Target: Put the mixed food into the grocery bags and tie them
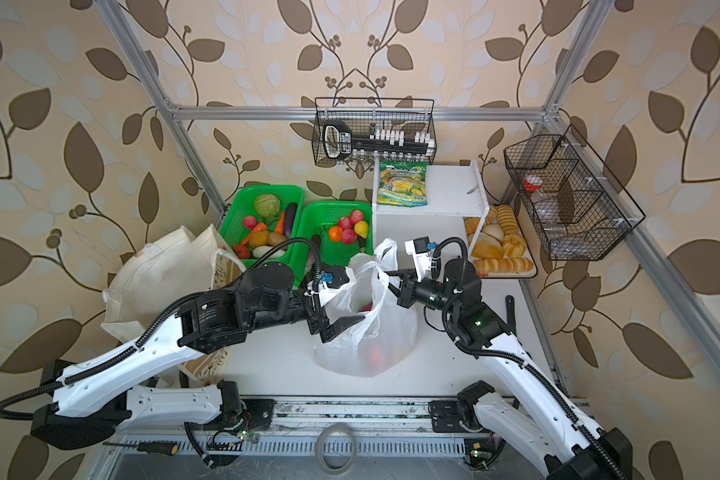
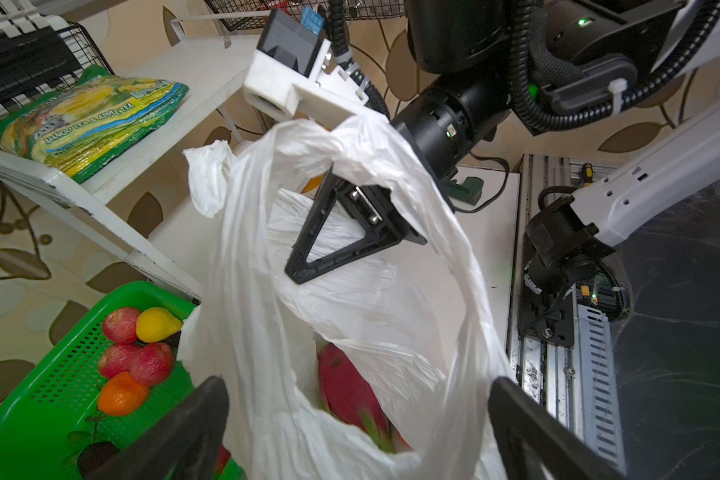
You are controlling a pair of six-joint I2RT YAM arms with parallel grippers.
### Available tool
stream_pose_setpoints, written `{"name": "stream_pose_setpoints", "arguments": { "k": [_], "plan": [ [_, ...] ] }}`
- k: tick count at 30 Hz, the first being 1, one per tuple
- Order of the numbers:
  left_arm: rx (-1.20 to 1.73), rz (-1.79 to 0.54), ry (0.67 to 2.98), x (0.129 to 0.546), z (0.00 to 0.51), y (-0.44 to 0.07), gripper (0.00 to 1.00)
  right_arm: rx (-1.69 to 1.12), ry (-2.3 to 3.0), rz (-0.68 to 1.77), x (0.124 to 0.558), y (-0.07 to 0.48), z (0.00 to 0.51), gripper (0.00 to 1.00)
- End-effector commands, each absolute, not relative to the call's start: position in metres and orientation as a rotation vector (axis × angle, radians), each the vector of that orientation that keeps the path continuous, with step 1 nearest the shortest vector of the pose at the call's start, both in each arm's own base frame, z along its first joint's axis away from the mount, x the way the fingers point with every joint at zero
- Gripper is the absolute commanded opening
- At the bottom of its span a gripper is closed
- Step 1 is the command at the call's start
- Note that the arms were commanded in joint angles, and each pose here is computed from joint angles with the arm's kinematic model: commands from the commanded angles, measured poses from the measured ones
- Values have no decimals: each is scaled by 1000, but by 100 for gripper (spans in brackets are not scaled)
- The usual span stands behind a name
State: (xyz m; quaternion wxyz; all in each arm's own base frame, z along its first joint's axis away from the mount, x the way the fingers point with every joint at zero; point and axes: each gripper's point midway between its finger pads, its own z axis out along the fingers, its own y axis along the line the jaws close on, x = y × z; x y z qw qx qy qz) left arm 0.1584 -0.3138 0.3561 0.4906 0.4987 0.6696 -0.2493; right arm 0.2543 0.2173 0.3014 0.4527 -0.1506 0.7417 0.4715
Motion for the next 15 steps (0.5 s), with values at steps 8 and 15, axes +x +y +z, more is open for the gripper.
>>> {"name": "stream_pose_setpoints", "arguments": {
  "k": [8,15],
  "plan": [
    [1278,-479,1624,152,332,-322,99,-374,1797,1168,257,219,317,0],
    [1213,-293,1631,176,325,-322,99,-376,1794,1172,256,220,319,0]
  ]
}}
